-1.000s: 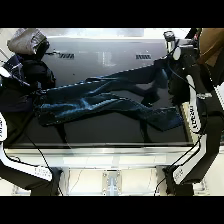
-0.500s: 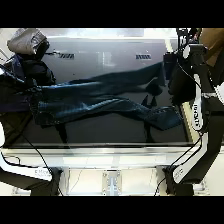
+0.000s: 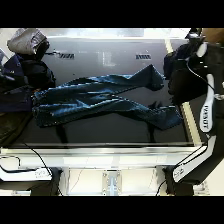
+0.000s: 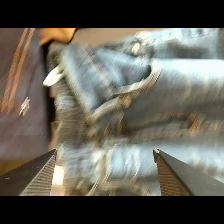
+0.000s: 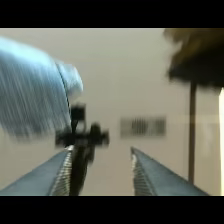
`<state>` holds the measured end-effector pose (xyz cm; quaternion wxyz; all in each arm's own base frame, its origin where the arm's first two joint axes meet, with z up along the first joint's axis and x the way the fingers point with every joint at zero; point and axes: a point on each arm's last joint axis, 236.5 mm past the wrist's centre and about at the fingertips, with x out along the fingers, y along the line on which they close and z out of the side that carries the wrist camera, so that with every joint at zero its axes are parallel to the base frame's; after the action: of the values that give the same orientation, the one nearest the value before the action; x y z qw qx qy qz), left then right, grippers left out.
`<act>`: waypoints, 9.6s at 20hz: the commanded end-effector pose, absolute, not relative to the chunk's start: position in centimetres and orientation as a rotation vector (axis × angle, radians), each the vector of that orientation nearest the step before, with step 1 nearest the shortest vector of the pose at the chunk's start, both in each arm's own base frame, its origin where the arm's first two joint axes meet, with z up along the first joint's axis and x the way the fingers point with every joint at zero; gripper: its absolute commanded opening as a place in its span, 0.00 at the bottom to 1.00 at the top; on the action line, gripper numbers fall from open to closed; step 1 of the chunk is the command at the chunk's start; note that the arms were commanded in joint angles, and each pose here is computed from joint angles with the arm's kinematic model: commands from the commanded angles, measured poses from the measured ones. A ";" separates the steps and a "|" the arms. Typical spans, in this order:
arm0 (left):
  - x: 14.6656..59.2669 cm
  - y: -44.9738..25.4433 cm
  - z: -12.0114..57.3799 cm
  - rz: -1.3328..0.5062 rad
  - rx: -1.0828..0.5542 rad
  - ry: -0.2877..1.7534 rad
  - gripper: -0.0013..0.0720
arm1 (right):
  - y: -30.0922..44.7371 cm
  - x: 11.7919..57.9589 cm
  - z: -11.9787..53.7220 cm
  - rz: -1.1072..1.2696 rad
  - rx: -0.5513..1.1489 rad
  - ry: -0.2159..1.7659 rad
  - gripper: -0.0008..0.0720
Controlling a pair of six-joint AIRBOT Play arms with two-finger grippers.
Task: Fold the clothes and pants, and hang the long-sleeved shirts on hangers.
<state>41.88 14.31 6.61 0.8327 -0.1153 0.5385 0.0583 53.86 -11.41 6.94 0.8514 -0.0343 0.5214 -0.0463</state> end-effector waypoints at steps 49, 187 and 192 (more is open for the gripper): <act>26.7 11.9 -5.1 0.042 -0.206 1.330 0.05 | -9.7 41.2 -10.5 0.151 0.544 1.251 0.69; 21.0 17.6 0.0 0.428 -0.285 1.261 0.98 | -16.9 27.9 -1.3 0.019 0.608 1.407 0.64; 17.9 14.7 -5.2 0.386 -0.350 1.392 0.98 | -16.5 26.2 -3.5 0.033 0.626 1.438 0.64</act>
<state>19.42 16.07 -2.81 0.7560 -0.1460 0.6105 0.1857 27.43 -16.87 -1.95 0.7193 0.2813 0.6352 0.0089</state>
